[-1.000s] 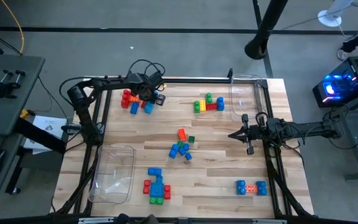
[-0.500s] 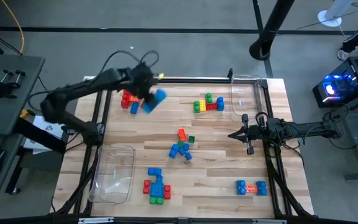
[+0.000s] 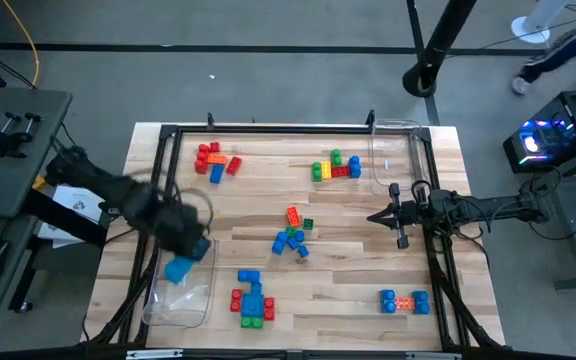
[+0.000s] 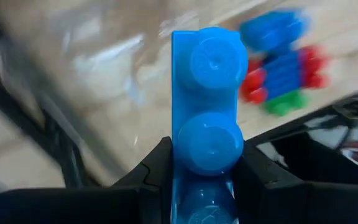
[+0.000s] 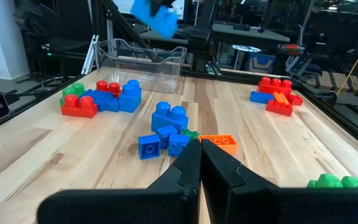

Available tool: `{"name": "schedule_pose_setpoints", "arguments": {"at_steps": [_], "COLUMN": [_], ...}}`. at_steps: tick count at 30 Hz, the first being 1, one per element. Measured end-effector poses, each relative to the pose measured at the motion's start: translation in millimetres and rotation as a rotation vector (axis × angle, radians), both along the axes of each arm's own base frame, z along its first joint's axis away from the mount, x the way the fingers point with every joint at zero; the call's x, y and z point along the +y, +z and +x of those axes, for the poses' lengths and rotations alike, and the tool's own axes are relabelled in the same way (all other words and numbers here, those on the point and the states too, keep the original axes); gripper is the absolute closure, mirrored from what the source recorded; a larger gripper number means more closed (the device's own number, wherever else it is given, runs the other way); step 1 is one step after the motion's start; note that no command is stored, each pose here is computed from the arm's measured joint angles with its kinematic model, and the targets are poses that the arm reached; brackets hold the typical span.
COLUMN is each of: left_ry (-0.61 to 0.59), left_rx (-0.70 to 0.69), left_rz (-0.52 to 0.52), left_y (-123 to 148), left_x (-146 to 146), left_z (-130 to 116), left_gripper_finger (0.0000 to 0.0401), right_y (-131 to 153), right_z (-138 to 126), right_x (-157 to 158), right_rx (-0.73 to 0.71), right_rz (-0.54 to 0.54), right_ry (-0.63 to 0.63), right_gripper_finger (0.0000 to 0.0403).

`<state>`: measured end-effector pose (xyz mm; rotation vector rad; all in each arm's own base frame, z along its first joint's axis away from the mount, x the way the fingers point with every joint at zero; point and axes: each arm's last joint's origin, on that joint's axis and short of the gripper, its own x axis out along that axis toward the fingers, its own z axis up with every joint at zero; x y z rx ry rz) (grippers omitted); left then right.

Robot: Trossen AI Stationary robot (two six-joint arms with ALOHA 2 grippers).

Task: Sort blocks by size
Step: Put the large blue game piece into the bottom transparent bin

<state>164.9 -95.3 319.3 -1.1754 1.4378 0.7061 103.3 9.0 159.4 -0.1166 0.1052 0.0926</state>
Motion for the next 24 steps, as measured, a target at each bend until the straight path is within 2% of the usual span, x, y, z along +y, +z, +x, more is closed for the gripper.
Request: {"name": "schedule_pose_setpoints", "arguments": {"at_steps": [5, 8, 12, 15, 18, 21, 24], "left_ry": [0.035, 0.033, 0.006, -0.030, -0.064, -0.107, -0.255], "left_rx": [0.130, 0.123, 0.106, 0.074, -0.071, -0.347, -0.528], "left_rz": [-0.098, -0.114, -0.115, -0.110, -0.080, -0.029, 0.009], "left_y": [-34.9, -44.1, -43.1, -39.6, -33.1, -22.9, -22.8], "left_x": [-26.3, -30.9, -27.9, -21.1, -10.9, 4.1, 19.6], "left_z": [-2.3, -0.7, -0.4, -1.9, 3.8, 24.7, 54.2], "left_gripper_finger": [0.0311, 0.0250, 0.0161, 0.0122, 0.0110, 0.0109, 0.0113], "right_y": [0.1, 0.0, 0.1, 0.0, 0.0, 0.0, 0.0], "right_z": [0.0, 0.0, 0.0, 0.0, 0.0, 0.0, 0.0], "right_x": [0.0, 0.0, 0.0, 0.0, 0.0, 0.0, 0.0], "right_rx": [0.000, 0.000, 0.000, 0.000, 0.000, 0.000, 0.000], "right_rz": [0.000, 0.000, 0.000, 0.000, 0.000, 0.000, 0.000], "right_ry": [0.000, 0.000, 0.000, 0.000, 0.000, 0.000, 0.000], "right_gripper_finger": [0.0402, 0.0402, 0.0402, 0.0402, 0.0402, 0.0402, 0.0402]}}
